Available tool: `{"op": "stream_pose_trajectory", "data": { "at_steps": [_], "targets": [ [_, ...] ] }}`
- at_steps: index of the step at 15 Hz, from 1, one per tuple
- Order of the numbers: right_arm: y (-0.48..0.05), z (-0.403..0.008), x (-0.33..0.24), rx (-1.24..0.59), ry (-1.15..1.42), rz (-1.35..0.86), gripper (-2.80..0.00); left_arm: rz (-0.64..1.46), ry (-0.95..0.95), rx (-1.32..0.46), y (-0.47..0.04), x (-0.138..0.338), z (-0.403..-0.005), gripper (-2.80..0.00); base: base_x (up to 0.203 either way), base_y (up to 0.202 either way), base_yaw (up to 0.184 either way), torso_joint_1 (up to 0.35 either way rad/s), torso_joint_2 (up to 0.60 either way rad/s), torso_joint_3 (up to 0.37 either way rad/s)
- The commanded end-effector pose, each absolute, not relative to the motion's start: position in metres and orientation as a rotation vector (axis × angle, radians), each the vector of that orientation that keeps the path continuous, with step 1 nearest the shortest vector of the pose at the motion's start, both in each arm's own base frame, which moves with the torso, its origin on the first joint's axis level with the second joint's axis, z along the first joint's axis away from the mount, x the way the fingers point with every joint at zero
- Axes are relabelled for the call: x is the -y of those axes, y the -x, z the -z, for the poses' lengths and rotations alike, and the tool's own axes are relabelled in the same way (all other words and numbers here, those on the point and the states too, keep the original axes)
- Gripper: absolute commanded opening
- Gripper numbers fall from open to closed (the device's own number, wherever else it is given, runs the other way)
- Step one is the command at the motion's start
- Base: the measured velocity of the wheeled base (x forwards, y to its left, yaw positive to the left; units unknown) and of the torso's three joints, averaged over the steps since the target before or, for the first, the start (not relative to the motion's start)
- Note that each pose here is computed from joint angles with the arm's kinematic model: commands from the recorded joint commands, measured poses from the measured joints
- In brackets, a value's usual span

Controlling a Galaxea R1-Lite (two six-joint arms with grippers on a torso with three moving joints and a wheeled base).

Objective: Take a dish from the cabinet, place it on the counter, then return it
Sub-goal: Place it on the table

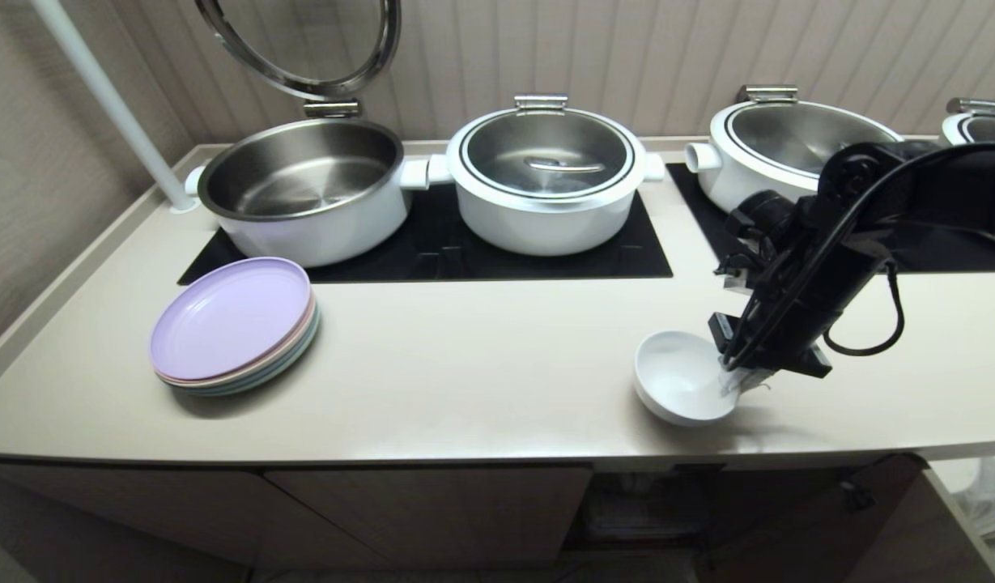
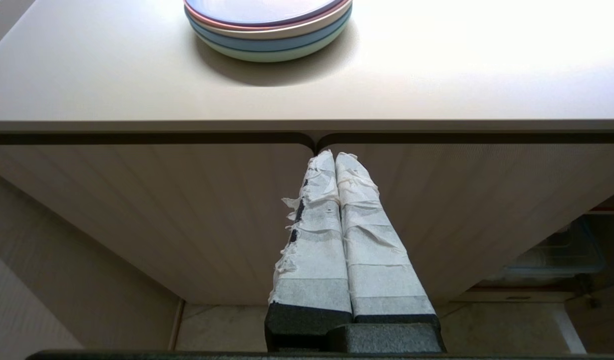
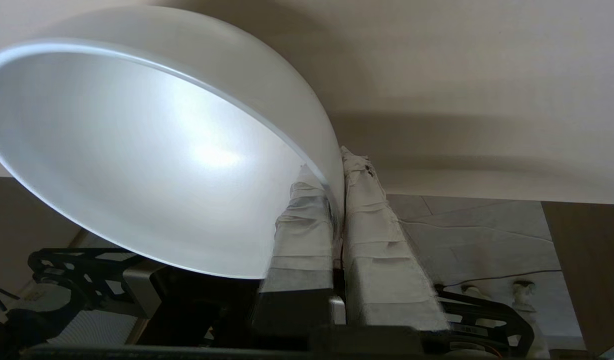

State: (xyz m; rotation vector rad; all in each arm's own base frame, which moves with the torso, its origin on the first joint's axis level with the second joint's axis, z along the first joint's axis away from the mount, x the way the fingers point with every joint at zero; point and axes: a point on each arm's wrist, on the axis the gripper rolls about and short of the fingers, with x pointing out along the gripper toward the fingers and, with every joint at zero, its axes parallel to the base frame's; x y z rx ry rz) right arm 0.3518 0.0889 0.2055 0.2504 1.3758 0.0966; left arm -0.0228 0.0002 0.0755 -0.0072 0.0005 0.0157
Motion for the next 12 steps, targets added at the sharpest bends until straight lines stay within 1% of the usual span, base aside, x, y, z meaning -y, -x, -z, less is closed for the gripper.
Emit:
{"op": "stream_pose_trajectory", "data": {
  "at_steps": [1,12],
  "targets": [
    [-0.3512,-0.2056,-0.0885,-1.381,-0.252,-0.094,0.00,-0.017,0.008,0.000,0.0228,-0.0002,-0.0755,-2.80,0.000,0.000,0.000,0.000,0.00,0.000],
    [-0.3563,-0.2062,-0.0901,-1.333,-0.249,-0.114,0.00,-0.017,0.008,0.000,0.0228,-0.0002,-0.0755,-2.80,0.000,0.000,0.000,0.000,0.00,0.000]
  ]
}}
